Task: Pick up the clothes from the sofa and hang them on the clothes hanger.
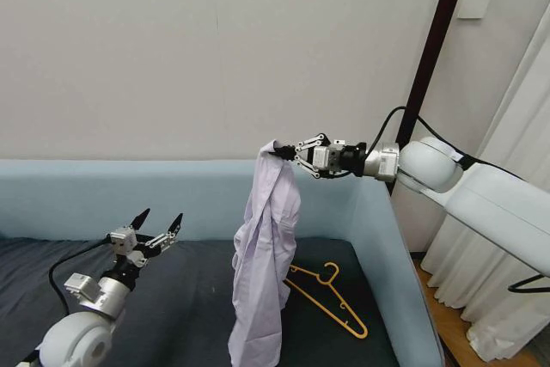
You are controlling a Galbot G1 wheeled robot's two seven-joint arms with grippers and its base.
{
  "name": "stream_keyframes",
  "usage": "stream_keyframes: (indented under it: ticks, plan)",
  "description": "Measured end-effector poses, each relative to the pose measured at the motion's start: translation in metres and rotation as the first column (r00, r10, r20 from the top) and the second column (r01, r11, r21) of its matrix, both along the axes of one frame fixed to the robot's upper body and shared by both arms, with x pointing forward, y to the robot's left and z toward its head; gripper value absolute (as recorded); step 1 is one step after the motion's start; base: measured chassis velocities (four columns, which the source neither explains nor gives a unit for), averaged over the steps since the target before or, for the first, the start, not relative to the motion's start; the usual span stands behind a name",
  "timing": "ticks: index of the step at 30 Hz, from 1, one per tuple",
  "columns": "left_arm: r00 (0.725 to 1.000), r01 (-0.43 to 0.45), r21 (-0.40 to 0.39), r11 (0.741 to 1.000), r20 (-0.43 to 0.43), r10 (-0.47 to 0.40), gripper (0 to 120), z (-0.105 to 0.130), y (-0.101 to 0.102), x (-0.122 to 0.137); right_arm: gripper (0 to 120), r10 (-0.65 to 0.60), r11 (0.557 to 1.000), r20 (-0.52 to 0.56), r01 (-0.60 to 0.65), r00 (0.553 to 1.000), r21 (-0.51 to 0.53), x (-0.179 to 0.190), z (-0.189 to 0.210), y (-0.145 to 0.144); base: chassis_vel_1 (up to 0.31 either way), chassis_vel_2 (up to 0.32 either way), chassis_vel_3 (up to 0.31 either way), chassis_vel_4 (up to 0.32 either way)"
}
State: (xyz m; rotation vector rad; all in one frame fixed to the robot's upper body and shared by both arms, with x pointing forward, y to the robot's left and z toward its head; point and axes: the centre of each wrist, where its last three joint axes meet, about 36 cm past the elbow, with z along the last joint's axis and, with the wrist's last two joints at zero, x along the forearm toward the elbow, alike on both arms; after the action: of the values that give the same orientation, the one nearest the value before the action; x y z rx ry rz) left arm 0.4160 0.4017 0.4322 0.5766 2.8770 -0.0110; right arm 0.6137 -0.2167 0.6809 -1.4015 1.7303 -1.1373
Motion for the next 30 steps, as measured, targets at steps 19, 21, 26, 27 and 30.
stream_keyframes:
  ticks: [19, 21, 26, 27, 30]
  plan:
    - [0.941, 0.335, 0.071, 0.939, -0.071, -0.330, 100, -0.017, -0.039, 0.123, 0, -0.011, 1.000, -0.020, 0.011, 1.000, 0.018, -0.031, -0.002, -0.024, 0.000, 0.000, 0.000, 0.000]
    - [0.934, 0.353, 0.070, 0.933, -0.081, -0.347, 100, -0.019, -0.045, 0.125, 0, -0.012, 1.000, -0.019, 0.012, 1.000, 0.019, -0.031, -0.002, -0.024, 0.000, 0.000, 0.000, 0.000]
    - [0.907, 0.413, 0.074, 0.908, -0.121, -0.403, 100, -0.032, -0.061, 0.133, 0, -0.011, 1.000, -0.019, 0.011, 1.000, 0.020, -0.033, -0.002, -0.026, 0.000, 0.000, 0.000, 0.000]
    - [0.904, 0.419, 0.075, 0.905, -0.129, -0.408, 100, -0.035, -0.063, 0.136, 0, -0.011, 1.000, -0.022, 0.011, 1.000, 0.019, -0.034, -0.004, -0.026, 0.000, 0.000, 0.000, 0.000]
    - [0.903, 0.420, 0.067, 0.905, -0.134, -0.409, 99, -0.041, -0.073, 0.147, 0, -0.017, 0.999, -0.031, 0.018, 0.999, 0.027, -0.036, -0.009, -0.030, 0.000, 0.000, 0.000, 0.000]
